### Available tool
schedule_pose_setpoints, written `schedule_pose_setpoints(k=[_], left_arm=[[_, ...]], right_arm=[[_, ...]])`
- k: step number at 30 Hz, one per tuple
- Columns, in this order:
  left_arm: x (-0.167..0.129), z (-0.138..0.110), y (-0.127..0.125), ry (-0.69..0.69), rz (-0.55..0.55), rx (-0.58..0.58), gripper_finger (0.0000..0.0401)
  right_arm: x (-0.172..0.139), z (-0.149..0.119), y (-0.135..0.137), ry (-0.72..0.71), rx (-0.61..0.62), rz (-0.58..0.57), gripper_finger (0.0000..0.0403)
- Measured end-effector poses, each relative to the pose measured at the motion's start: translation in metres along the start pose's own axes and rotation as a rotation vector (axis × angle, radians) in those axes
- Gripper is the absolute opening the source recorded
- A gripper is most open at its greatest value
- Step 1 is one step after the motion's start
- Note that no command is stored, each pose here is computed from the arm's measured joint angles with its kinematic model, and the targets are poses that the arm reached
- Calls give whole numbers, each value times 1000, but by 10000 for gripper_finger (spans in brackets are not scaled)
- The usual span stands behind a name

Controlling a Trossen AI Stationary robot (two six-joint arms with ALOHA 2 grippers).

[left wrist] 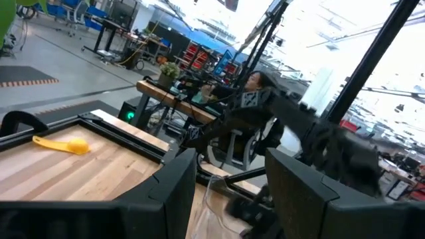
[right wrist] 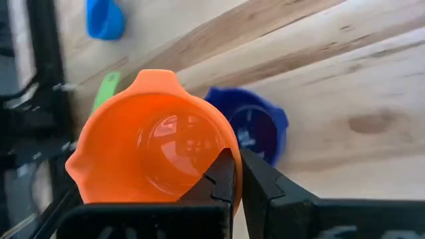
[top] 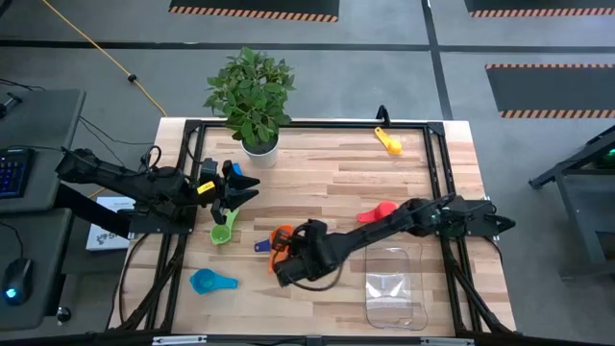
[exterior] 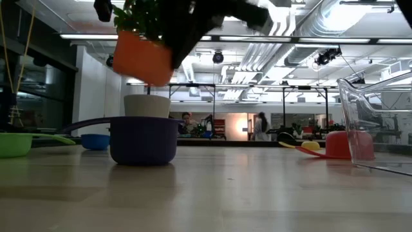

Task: Nest measuring cups in basket
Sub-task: Stack the orange measuring cup on top of the dark blue measuring cup

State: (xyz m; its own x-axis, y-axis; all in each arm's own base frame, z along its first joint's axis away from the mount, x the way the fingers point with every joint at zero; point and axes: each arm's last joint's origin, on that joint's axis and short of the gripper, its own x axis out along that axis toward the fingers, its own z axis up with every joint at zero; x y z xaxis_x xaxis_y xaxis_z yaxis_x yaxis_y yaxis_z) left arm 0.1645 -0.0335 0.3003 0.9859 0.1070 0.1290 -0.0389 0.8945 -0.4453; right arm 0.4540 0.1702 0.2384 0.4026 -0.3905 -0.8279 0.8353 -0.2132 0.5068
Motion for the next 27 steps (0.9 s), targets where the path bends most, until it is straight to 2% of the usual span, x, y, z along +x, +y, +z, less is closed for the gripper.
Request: schedule_pose_setpoints(k=[7,13,18,27], left_arm=[[0,0,0,-1,3,0,172],[0,0,0,-1,3,1,172],[0,0,0,-1,2,0,172],[0,0,0,-1,3,0,172]], right_arm=[[23,0,-1,28,-9,-80,0],[22,2,-5,83,-69,-158,0],[25,5,-5,28,-53,-145,0],[28,5,-1,55,-50,-128,0]])
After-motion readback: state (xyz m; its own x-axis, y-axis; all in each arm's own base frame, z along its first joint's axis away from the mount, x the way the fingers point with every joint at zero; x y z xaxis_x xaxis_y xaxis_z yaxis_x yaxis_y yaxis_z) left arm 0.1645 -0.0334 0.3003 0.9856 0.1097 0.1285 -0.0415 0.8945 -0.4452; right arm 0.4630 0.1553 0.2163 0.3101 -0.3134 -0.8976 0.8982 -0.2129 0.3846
